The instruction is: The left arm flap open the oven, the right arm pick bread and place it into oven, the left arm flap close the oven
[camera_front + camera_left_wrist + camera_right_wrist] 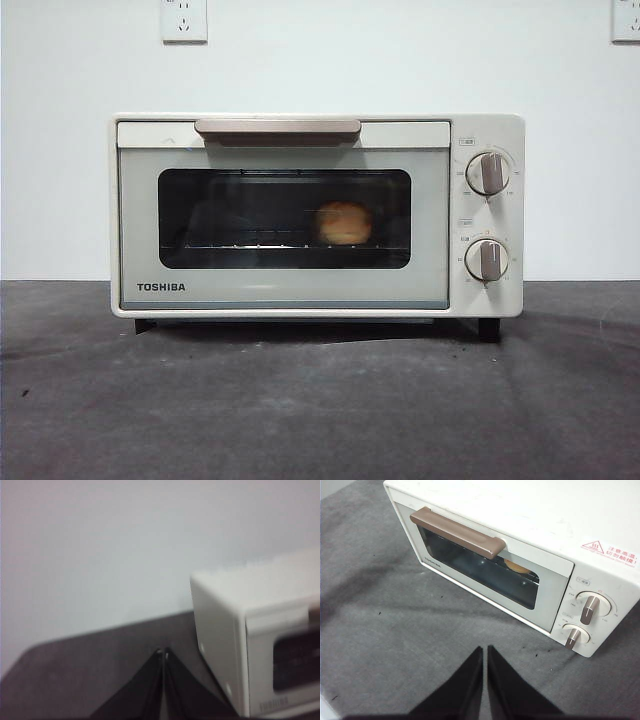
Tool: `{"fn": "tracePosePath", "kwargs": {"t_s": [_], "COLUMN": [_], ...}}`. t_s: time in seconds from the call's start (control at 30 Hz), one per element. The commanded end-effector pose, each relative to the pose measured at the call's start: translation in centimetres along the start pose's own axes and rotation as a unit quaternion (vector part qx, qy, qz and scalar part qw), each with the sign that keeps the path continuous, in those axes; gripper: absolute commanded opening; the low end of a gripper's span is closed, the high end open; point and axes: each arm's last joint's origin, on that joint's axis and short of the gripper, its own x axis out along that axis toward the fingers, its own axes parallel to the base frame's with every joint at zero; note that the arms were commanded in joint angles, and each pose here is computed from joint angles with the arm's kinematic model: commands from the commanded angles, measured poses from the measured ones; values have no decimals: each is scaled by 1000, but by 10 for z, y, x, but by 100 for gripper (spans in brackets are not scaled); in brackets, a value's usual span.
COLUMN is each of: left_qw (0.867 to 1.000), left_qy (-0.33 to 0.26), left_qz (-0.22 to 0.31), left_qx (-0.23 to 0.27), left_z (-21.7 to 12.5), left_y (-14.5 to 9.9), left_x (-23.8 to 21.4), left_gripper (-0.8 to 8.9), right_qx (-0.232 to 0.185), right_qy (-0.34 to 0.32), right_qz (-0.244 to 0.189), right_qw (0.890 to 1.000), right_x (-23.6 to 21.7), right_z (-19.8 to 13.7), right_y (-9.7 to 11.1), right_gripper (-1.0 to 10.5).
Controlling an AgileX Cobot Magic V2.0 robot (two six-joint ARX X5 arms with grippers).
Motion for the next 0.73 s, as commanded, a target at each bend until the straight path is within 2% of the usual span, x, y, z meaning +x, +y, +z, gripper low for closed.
{"fn": "tracePosePath", "kwargs": {"t_s": [0.03,0.23,0.73], "left_qw": [1000,999,993], "left_qy": [5,35,113], "left_qz": [2,-3,-15], "left_qx": [3,-3,-18], "left_z": [-19,-50,-90], "left_y": [-3,-9,-16], "left_x": [-2,-4,-6], "left_gripper": [16,16,16], "right_qx": [2,2,2], "right_qy": [-9,-9,-9], "right_qz": [3,3,3], "right_qw": [1000,1000,1000], "right_x": [-1,-1,-1], "right_z": [5,5,5], "right_y": [2,2,2], "right_gripper": [10,10,10]}}
